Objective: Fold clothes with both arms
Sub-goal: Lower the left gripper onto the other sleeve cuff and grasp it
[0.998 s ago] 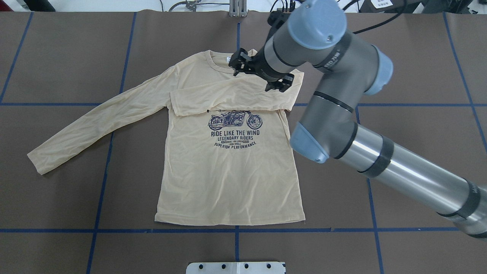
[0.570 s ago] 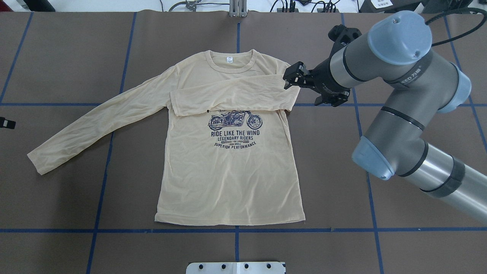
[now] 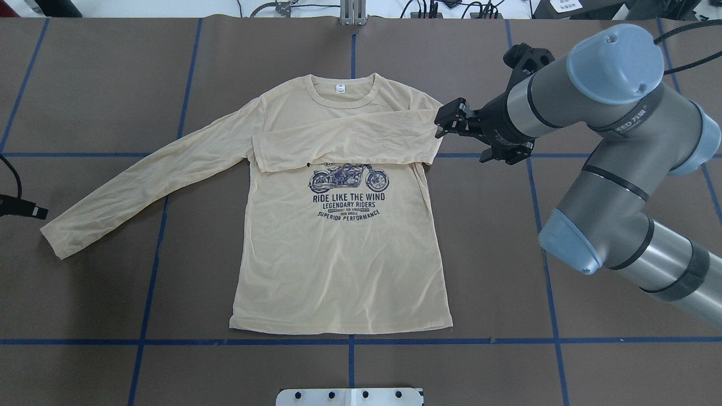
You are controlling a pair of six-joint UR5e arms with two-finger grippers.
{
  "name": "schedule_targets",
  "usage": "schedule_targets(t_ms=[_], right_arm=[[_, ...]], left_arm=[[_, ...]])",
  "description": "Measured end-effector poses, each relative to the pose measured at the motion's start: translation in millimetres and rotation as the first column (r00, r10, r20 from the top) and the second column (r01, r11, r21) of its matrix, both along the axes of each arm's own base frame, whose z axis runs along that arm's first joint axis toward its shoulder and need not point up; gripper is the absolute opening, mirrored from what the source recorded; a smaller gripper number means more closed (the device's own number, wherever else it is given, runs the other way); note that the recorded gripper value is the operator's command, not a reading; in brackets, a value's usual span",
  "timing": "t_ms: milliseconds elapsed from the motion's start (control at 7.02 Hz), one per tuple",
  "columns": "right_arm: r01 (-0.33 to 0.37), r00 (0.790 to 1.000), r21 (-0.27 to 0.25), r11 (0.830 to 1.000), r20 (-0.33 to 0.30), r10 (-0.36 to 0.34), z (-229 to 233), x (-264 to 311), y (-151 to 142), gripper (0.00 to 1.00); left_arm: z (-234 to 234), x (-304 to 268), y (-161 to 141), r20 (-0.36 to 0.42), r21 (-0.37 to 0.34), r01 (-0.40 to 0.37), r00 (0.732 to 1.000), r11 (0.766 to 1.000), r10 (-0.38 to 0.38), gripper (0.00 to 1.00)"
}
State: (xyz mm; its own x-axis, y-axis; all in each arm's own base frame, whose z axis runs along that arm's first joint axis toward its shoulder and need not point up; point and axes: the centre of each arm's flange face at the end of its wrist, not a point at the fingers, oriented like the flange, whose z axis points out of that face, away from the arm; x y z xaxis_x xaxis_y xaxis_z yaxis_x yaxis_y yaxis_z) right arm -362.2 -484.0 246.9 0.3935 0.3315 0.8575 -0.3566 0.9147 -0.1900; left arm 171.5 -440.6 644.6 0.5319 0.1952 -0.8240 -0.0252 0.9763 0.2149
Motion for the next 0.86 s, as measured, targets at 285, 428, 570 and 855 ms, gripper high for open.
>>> schedule_targets(t_ms=[285,428,570,855], right_arm=[[-0.003,1.0,0.0,1.0,-0.003,0.003,1,-1,-1,0.99],[-0.004,1.0,0.001,1.0,-0.004,0.004,1,-1,-1,0.99],[-0.006,1.0,0.003,1.0,-0.005,0.006,0,-2,-1,0.99],[-0.007,1.0,0.004,1.0,-0.005,0.007,-1,-3,-2,0.99]], left_arm=[[4,15,-3,0.004,-0.004,-0.023,1.0,1.0,0.023,0.64],[8,16,-3,0.007,-0.008,-0.028,1.0,1.0,0.028,0.64],[10,17,-2,0.009,-0.01,-0.032,0.999,0.999,0.032,0.64],[13,17,0,0.011,-0.015,-0.036,0.999,0.999,0.036,0.59]])
